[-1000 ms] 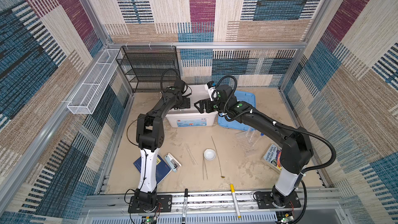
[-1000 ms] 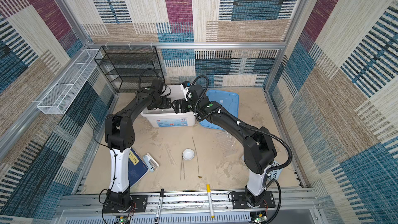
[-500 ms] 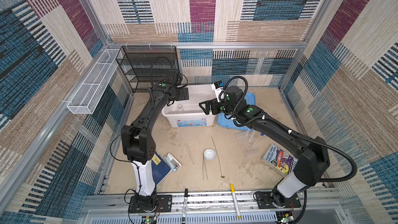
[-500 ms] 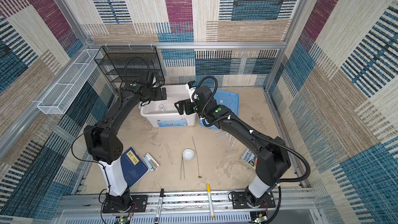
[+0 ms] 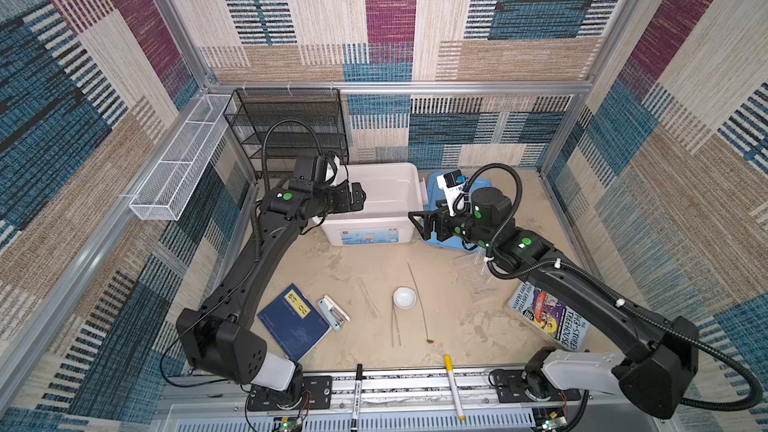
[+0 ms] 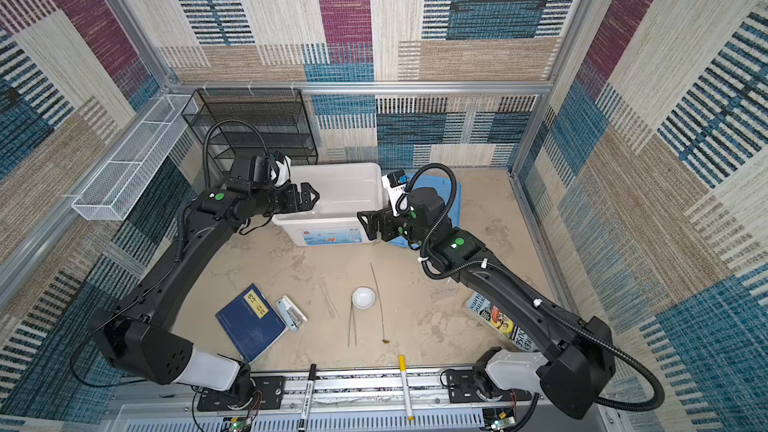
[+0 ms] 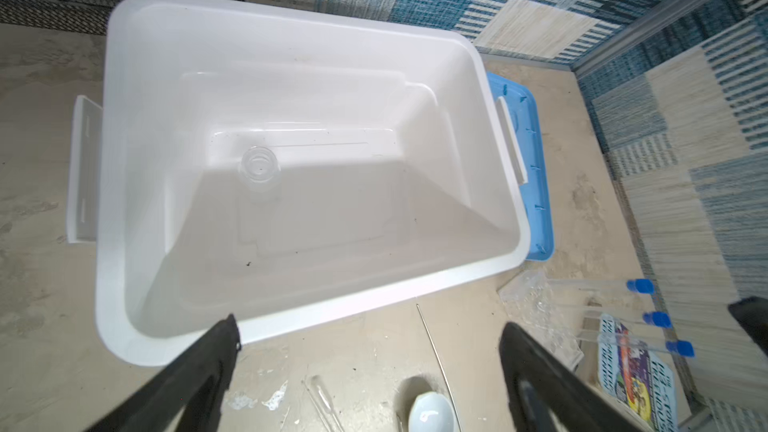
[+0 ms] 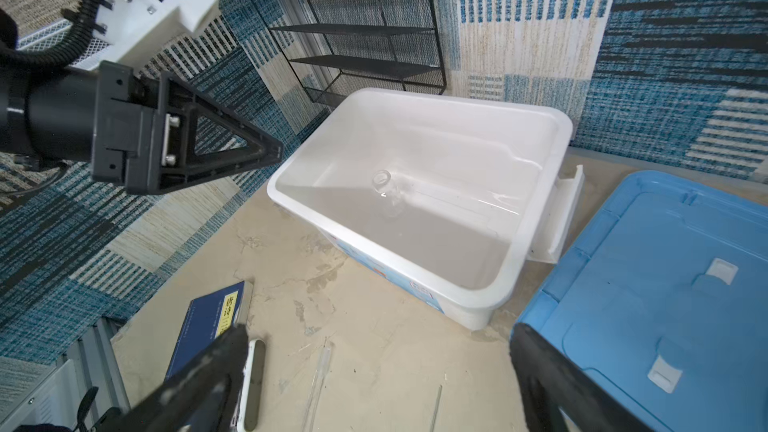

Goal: Organize the chemistry lab equipment
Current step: 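Move the left gripper down to the white porcelain dish while the right gripper withdraws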

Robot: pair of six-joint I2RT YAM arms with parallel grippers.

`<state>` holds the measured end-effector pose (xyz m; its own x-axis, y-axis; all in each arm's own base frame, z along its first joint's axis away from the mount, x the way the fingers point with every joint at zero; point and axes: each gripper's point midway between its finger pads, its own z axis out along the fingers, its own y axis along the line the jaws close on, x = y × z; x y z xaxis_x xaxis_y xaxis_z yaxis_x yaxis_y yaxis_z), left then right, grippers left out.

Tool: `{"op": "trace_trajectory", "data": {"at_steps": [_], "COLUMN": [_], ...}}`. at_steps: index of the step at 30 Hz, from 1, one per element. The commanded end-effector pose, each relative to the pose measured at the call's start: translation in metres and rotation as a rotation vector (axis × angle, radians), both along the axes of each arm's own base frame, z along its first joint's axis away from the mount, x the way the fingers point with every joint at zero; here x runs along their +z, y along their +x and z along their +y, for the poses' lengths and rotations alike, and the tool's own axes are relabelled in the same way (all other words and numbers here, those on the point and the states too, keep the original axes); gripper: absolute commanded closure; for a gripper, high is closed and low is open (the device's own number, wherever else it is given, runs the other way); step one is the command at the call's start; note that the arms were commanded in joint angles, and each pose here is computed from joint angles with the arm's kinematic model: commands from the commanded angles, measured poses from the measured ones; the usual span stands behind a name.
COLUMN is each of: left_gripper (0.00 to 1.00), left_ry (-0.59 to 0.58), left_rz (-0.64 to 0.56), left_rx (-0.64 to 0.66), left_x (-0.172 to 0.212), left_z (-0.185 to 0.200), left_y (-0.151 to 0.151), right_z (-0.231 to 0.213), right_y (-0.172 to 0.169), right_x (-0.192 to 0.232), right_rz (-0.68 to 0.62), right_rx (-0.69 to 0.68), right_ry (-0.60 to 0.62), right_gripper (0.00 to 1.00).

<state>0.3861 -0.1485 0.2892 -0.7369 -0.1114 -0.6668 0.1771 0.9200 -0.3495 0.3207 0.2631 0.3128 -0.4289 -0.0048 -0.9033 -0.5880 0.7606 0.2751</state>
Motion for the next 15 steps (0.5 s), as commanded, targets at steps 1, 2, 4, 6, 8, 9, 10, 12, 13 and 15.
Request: {"op": "trace_trajectory", "data": {"at_steps": [1,2,4,6,8,9,10,12,13,15], "left_gripper": [0.01,0.01,0.01,0.01,0.01,0.00,0.01,0.00,0.00,0.00], "left_ry": [-0.054,-0.073,-0.122,-0.160,-0.174,-0.176,-0.176,-0.149,-0.129,-0.080], "left_rz": [-0.032,-0.031,-0.002,0.027,0.059,0.069,0.074,0.081,0.083,0.095], "left_rx": [-0.062,-0.073,-0.115,-0.159,-0.172,-0.165,-0.173,-0.200,-0.219,-0.269], "left_x": [0.003,0.001,-0.004,-0.010,-0.020,-0.025,-0.028,-0.038,-0.044,-0.059], "left_z": [-0.010,-0.012,-0.019,-0.027,-0.031,-0.032,-0.034,-0.039,-0.043,-0.050], "left_y": [-0.017,-0.023,-0.041,-0.059,-0.077,-0.086,-0.093,-0.110,-0.117,-0.131], "right_z": [-0.017,-0.021,-0.028,-0.036,-0.042,-0.044,-0.046,-0.047,-0.046,-0.043], "right_y": [-0.005,-0.007,-0.015,-0.020,-0.026,-0.028,-0.031,-0.038,-0.041,-0.049], "right_x": [0.004,0.004,0.003,-0.001,-0.009,-0.016,-0.022,-0.036,-0.039,-0.047], "right_rz": [-0.053,-0.058,-0.068,-0.075,-0.058,-0.035,-0.004,0.053,0.064,0.094], "right_rx": [-0.052,-0.064,-0.073,-0.094,-0.110,-0.120,-0.131,-0.127,-0.115,-0.080], "right_ry": [-0.016,-0.015,0.002,0.018,0.034,0.044,0.060,0.087,0.091,0.087], "right_gripper": [0.01,0.01,0.01,0.01,0.01,0.01,0.01,0.01,0.01,0.01]}}
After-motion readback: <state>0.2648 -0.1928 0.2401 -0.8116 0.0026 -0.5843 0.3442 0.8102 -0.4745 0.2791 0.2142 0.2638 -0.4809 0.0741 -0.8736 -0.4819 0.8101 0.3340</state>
